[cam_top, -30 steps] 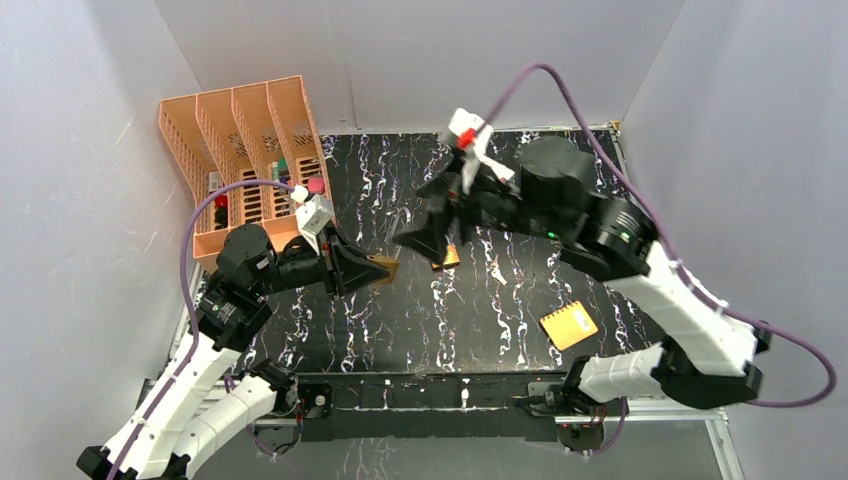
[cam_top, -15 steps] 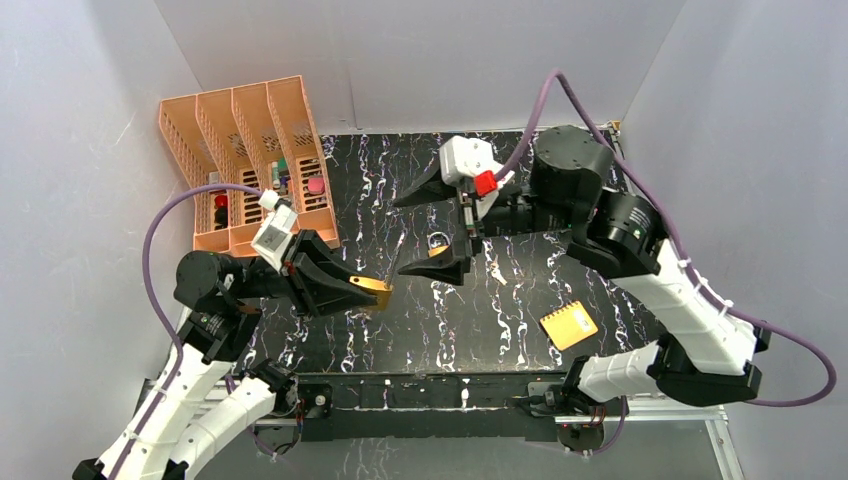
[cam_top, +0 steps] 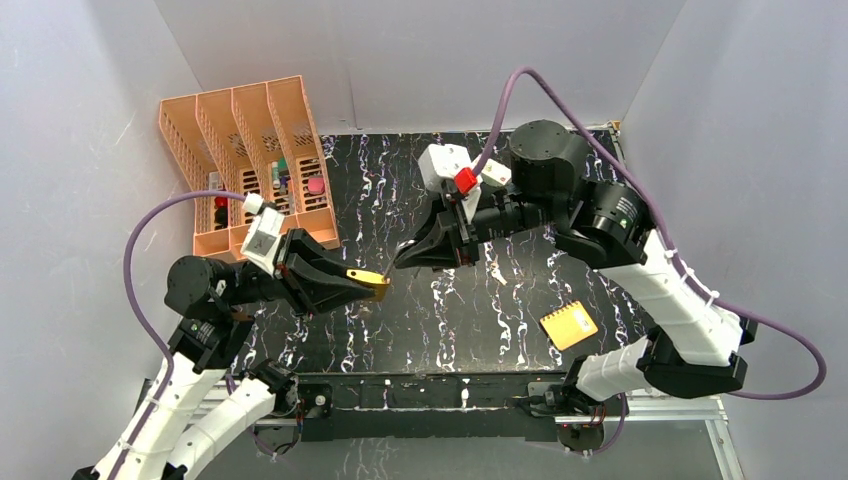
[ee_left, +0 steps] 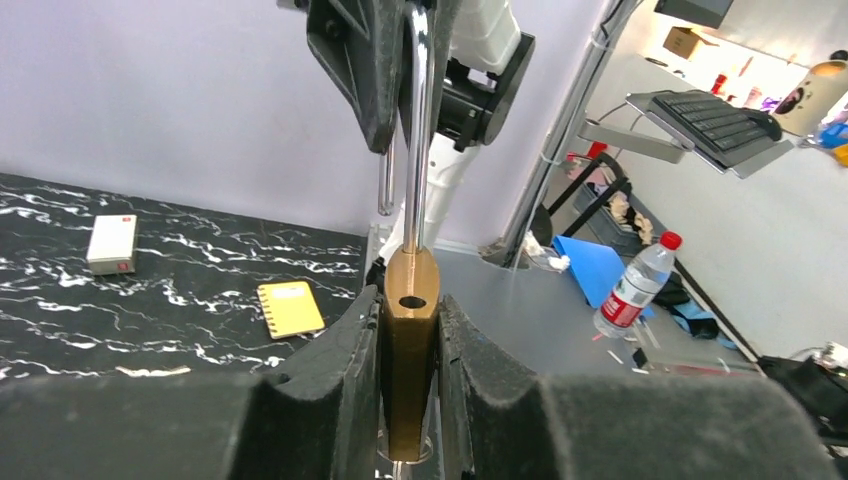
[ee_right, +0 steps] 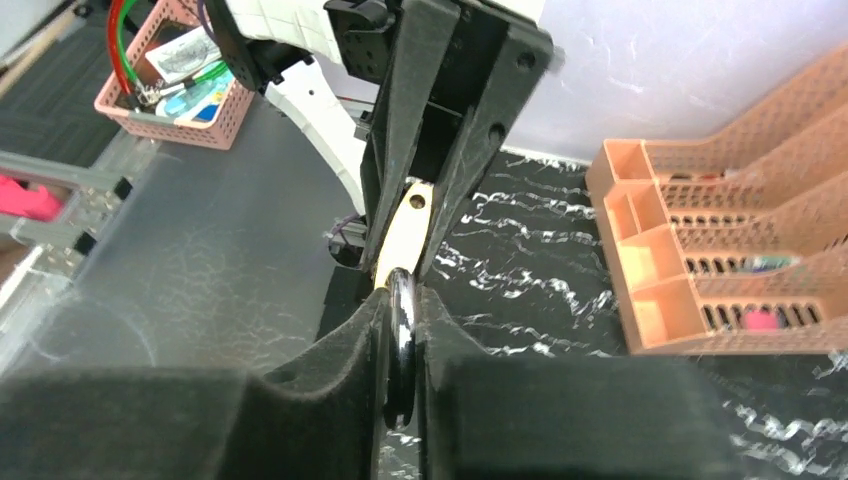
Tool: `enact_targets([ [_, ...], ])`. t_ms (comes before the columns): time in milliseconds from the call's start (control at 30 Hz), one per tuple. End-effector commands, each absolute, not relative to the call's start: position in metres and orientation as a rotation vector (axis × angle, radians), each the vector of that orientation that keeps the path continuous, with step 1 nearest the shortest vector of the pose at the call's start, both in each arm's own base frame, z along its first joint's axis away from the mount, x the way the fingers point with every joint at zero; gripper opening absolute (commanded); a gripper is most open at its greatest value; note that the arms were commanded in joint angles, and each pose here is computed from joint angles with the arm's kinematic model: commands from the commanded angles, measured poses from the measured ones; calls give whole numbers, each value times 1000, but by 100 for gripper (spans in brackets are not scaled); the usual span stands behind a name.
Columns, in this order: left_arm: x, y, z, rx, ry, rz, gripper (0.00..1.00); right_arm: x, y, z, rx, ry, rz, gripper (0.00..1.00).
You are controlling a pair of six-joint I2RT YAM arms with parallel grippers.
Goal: Unlock with the key
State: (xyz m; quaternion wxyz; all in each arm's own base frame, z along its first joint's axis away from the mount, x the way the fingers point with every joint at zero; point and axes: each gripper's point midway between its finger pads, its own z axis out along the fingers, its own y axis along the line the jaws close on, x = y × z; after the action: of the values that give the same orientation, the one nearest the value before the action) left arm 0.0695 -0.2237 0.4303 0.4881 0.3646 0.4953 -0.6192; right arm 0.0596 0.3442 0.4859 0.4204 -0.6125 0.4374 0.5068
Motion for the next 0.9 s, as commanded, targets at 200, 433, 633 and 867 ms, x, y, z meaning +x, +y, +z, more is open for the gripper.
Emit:
enact_targets([
  [200,122,-228,413,701,1301,-1350,0,95,306,488,-1233,1258,1040,98],
  [433,181,-240,300,426,1615,-1322,0,163,274,421,-921,1552,694,98],
  [633,223,-249,225,205,1852,-1281,0,167,258,393,-790,1620,688,98],
  [867,259,-260,164,114,2043,-1191,0,163,263,365,-783,1675,729,98],
])
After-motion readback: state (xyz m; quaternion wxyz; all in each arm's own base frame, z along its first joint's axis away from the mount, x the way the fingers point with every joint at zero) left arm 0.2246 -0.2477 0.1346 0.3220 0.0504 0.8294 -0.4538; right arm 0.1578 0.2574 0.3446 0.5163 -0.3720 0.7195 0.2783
